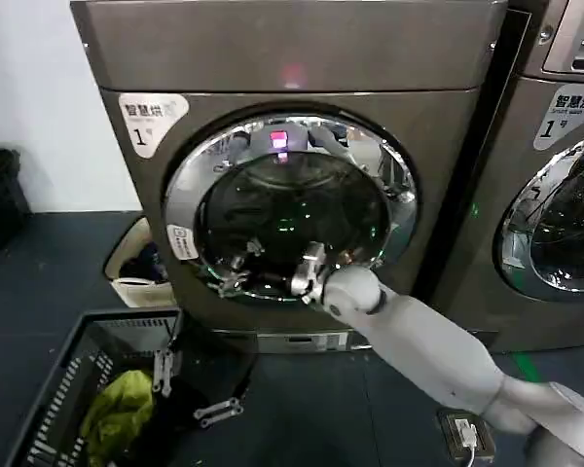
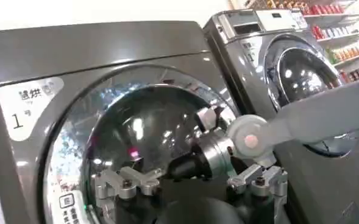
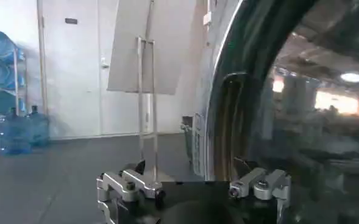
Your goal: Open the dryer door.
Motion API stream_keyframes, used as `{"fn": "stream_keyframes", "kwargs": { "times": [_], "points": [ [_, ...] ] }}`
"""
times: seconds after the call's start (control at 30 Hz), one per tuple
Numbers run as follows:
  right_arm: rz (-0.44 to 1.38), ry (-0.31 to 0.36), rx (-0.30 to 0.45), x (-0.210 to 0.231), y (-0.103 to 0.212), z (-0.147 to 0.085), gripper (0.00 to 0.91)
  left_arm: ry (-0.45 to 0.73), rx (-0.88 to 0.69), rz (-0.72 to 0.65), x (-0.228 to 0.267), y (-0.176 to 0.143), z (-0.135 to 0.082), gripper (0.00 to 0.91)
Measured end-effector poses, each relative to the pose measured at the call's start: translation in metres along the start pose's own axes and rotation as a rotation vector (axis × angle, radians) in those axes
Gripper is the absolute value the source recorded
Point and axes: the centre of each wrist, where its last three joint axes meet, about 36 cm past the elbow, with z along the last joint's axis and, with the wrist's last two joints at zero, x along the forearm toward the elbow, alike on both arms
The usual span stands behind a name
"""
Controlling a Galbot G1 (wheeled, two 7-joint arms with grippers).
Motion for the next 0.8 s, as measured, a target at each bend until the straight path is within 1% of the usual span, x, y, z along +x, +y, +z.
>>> {"fn": "stream_keyframes", "kwargs": {
  "times": [0.23,0.53,0.7,0.8],
  "points": [
    [-0.015,0.011,0.01,-0.024,-0.003,0.0,0.907,0.023,-0.007,-0.01,0.006,0.002,0.002,0.907],
    [-0.029,0.016,0.003,-0.051,-0.003,0.003,0.907,0.069,0.007,-0.031,0.019,0.011,0.008,0.907],
    [-0.055,0.022,-0.001,-0.064,0.0,0.005,0.907,0.079,0.01,-0.06,0.025,0.017,0.008,0.907],
    [-0.074,0.026,-0.001,-0.068,0.001,0.005,0.907,0.083,0.037,-0.093,0.026,0.022,0.007,0.907]
  ]
}}
